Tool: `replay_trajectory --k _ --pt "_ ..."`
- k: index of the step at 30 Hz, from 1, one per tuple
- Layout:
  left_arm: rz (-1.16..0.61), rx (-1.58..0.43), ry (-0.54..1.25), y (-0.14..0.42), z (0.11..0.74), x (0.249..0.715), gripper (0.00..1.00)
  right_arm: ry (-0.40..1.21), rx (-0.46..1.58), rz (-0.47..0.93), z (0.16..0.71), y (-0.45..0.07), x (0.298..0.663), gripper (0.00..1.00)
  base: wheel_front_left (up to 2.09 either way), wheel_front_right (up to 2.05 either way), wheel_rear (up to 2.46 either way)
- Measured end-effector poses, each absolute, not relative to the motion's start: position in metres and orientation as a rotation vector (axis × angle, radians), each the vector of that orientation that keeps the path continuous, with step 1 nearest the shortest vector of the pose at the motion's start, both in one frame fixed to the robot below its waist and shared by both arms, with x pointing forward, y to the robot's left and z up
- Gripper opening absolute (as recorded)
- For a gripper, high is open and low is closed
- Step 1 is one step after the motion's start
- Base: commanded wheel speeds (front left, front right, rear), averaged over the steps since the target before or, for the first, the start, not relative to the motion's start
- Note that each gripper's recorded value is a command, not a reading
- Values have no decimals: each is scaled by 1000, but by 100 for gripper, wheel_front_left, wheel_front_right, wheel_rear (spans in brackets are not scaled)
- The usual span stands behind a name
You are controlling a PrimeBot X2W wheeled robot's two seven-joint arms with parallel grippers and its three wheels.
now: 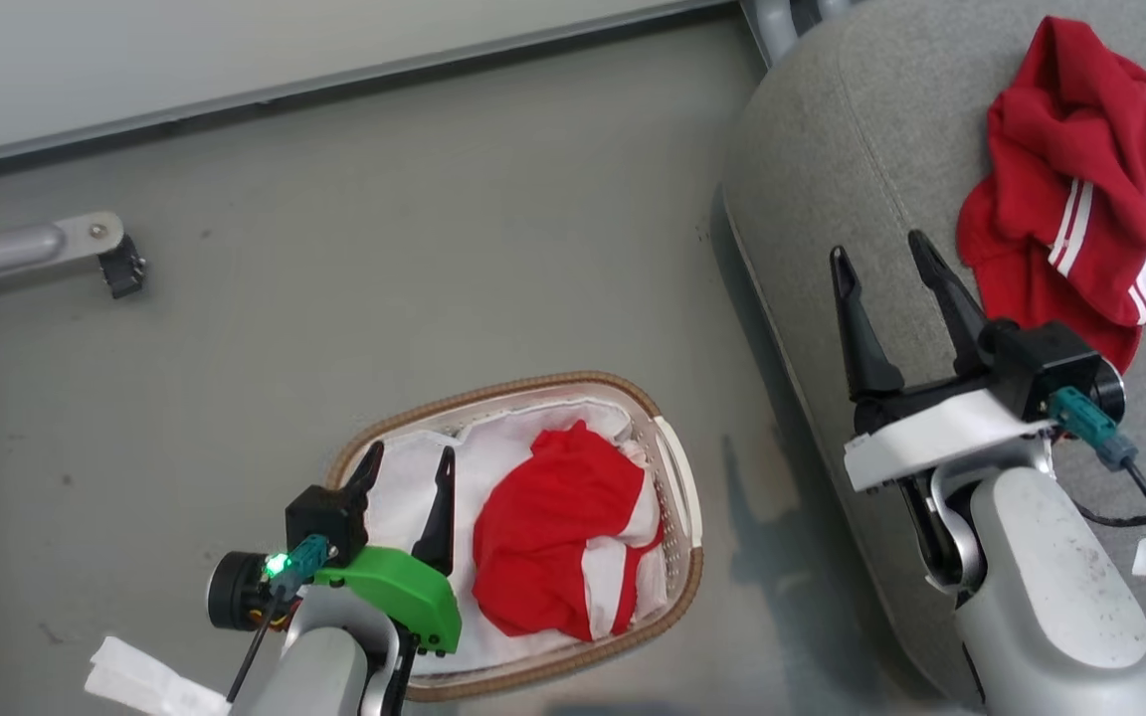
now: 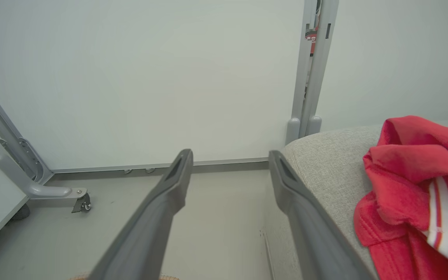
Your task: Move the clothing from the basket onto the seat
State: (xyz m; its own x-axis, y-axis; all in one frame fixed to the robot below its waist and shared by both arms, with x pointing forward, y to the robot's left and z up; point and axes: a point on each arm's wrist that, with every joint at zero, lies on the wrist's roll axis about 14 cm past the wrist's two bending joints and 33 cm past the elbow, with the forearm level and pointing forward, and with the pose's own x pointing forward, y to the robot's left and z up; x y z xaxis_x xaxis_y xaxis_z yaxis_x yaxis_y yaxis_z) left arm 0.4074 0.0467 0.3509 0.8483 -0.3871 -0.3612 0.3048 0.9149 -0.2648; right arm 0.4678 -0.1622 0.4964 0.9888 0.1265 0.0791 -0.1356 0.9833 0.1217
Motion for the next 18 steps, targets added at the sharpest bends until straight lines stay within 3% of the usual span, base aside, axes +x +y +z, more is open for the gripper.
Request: replay_trajectory --k 18 --pt "-595 -157 788 -13 224 402 100 -83 153 92 475 -183 508 100 0 0 0"
